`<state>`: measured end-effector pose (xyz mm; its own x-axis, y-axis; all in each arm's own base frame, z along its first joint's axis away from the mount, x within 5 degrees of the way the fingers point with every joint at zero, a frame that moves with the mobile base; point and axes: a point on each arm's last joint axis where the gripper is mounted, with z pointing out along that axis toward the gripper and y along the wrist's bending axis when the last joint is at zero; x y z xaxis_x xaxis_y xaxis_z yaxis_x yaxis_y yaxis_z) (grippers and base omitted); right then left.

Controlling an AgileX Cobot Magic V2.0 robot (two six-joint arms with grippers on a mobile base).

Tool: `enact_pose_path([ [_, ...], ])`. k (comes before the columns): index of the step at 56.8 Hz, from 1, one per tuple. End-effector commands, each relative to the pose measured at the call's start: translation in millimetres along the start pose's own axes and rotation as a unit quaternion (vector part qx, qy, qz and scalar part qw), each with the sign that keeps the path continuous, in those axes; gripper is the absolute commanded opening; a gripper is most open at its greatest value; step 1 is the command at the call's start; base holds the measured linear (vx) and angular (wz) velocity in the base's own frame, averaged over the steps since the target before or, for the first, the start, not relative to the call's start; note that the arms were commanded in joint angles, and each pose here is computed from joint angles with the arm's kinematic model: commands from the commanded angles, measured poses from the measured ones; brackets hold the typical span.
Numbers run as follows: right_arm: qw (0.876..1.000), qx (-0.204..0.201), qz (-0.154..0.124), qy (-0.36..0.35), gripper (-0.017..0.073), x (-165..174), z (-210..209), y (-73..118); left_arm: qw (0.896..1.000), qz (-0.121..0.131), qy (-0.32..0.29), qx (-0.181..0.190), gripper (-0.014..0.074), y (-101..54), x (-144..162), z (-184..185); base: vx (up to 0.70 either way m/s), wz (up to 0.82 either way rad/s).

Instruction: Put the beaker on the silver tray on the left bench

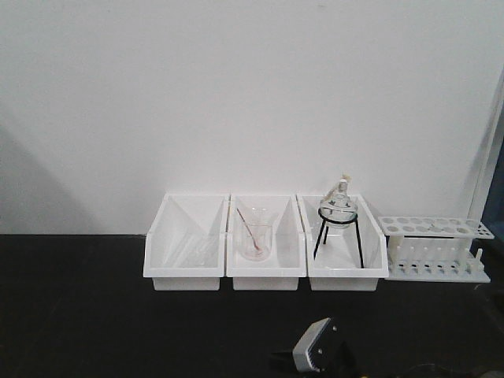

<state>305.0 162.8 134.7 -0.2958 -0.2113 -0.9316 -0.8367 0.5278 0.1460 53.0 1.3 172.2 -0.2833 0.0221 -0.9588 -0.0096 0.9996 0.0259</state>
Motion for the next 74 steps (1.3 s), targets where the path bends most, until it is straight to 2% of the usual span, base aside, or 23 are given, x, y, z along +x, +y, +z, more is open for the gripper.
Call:
enact_pose_path([
  [1,0.996,0.001,-0.031,-0.082,0.0671,-41,-12,3.4,0.999,-0.001,-0.033,0.004,0.0001,-0.7,1,2,0.0,0.0],
  [5,0.995,0.002,-0.038,-0.097,0.065,-53,-18,6.8,0.999,-0.001,-0.033,0.004,0.0001,-0.7,1,2,0.0,0.0],
  [7,0.994,0.003,-0.031,-0.104,0.0631,-59,-22,8.5,0.999,-0.001,-0.033,0.004,0.0001,-0.7,1,2,0.0,0.0],
  [9,0.994,0.007,-0.008,-0.108,0.0604,-66,-26,10.0,0.999,-0.001,-0.033,0.004,0.0001,-0.7,1,2,0.0,0.0],
  [14,0.99,0.031,0.08,-0.108,0.0482,-83,-40,13.0,0.999,-0.001,-0.033,0.004,0.0001,-0.7,1,2,0.0,0.0],
  [16,0.989,0.049,0.099,-0.103,0.0412,-91,-48,14.7,0.999,-0.001,-0.033,0.004,0.0001,-0.7,1,2,0.0,0.0],
  [20,0.988,0.073,0.103,-0.093,0.0239,-104,-63,20.8,0.999,-0.001,-0.033,0.004,0.0001,-0.7,1,2,0.0,0.0],
  [25,0.99,0.086,0.069,-0.086,-0.0004,-121,-85,34.6,0.999,-0.001,-0.033,0.004,0.0001,-0.7,1,2,0.0,0.0],
  [26,0.99,0.088,0.063,-0.087,-0.0017,-125,-90,38.3,0.999,-0.001,-0.033,0.004,0.0001,-0.7,1,2,0.0,0.0],
  [30,0.989,0.096,0.056,-0.093,-0.0013,-138,-108,49.8,0.999,-0.001,-0.033,0.004,0.0001,-0.7,1,2,0.0,0.0],
  [36,0.984,0.132,0.043,-0.108,-0.0011,-152,-133,61.1,0.999,-0.001,-0.033,0.004,0.0001,-0.7,1,2,0.0,0.0],
  [42,0.981,0.152,-0.004,-0.122,-0.001,-162,-153,72.9,0.999,-0.001,-0.033,0.004,0.0001,-0.7,1,2,0.0,0.0],
  [48,0.979,0.153,-0.027,-0.135,-0.001,-168,-164,81.6,0.999,-0.001,-0.033,0.004,0.0001,-0.7,1,2,0.0,0.0],
  [74,0.977,0.154,-0.032,-0.146,-0.001,-171,-170,85.7,0.999,-0.001,-0.033,0.004,0.0001,-0.7,1,2,0.0,0.0],
])
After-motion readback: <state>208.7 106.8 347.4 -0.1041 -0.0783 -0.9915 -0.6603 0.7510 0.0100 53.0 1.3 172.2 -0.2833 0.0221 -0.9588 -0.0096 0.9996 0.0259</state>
